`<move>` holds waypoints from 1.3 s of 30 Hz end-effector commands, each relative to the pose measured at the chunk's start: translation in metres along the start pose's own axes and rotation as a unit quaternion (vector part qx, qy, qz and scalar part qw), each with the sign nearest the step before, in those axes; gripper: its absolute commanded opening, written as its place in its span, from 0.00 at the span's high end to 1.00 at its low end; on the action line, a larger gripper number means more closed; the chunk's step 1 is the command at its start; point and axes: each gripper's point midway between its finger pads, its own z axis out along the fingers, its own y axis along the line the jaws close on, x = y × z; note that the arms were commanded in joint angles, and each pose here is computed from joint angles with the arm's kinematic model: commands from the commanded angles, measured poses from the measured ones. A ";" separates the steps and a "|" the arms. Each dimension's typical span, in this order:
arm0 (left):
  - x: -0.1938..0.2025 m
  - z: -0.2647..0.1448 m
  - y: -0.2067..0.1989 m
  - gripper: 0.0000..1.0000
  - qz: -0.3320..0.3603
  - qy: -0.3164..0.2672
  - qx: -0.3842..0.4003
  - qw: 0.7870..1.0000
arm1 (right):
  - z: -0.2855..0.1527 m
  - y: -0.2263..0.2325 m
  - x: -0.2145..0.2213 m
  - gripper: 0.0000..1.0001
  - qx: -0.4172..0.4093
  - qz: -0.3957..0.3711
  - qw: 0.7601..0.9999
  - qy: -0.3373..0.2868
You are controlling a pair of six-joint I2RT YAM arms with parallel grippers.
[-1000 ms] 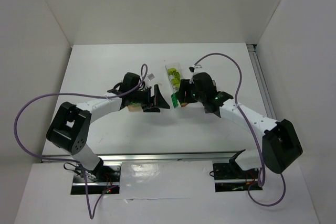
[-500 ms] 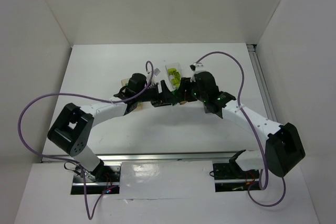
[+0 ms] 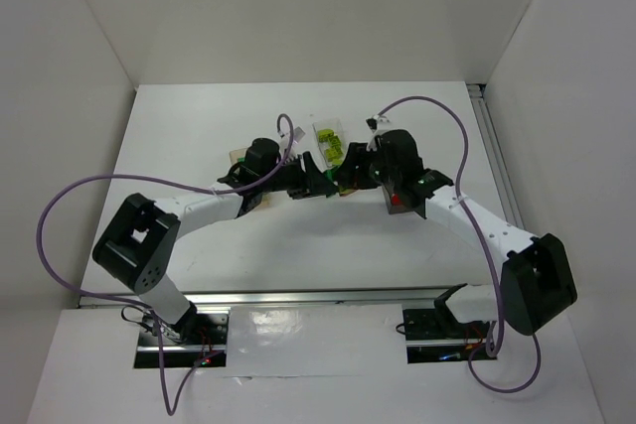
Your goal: Sort the legos into containers by color
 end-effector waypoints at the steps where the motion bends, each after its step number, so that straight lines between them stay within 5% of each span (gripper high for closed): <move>1: -0.020 -0.003 -0.024 0.48 0.045 -0.034 0.029 0.998 | -0.014 0.020 -0.033 0.55 -0.050 0.006 0.998 -0.032; 12: -0.043 -0.046 -0.004 0.96 0.062 -0.055 -0.042 0.996 | -0.020 -0.018 -0.034 0.56 0.026 0.027 0.999 -0.033; 20: -0.076 -0.092 0.031 1.00 0.020 -0.087 -0.126 0.988 | -0.007 -0.027 -0.026 0.57 0.040 0.037 0.998 -0.015; 27: -0.093 -0.153 0.117 1.00 -0.028 -0.114 -0.415 0.902 | -0.004 -0.030 -0.017 0.57 0.038 0.038 0.999 -0.009; 32: -0.104 -0.154 0.143 0.93 -0.039 -0.114 -0.460 0.880 | -0.002 -0.030 -0.014 0.57 0.035 0.039 0.999 -0.003; 35: -0.110 -0.153 0.152 0.60 -0.042 -0.119 -0.477 0.870 | -0.002 -0.031 -0.015 0.57 0.040 0.039 0.998 -0.005; 36: -0.114 -0.153 0.149 0.31 -0.040 -0.124 -0.474 0.871 | -0.003 -0.032 -0.013 0.57 0.042 0.040 0.998 -0.001; 39: -0.110 -0.146 0.151 0.16 -0.032 -0.104 -0.473 0.874 | -0.003 -0.032 -0.013 0.57 0.042 0.040 0.998 -0.001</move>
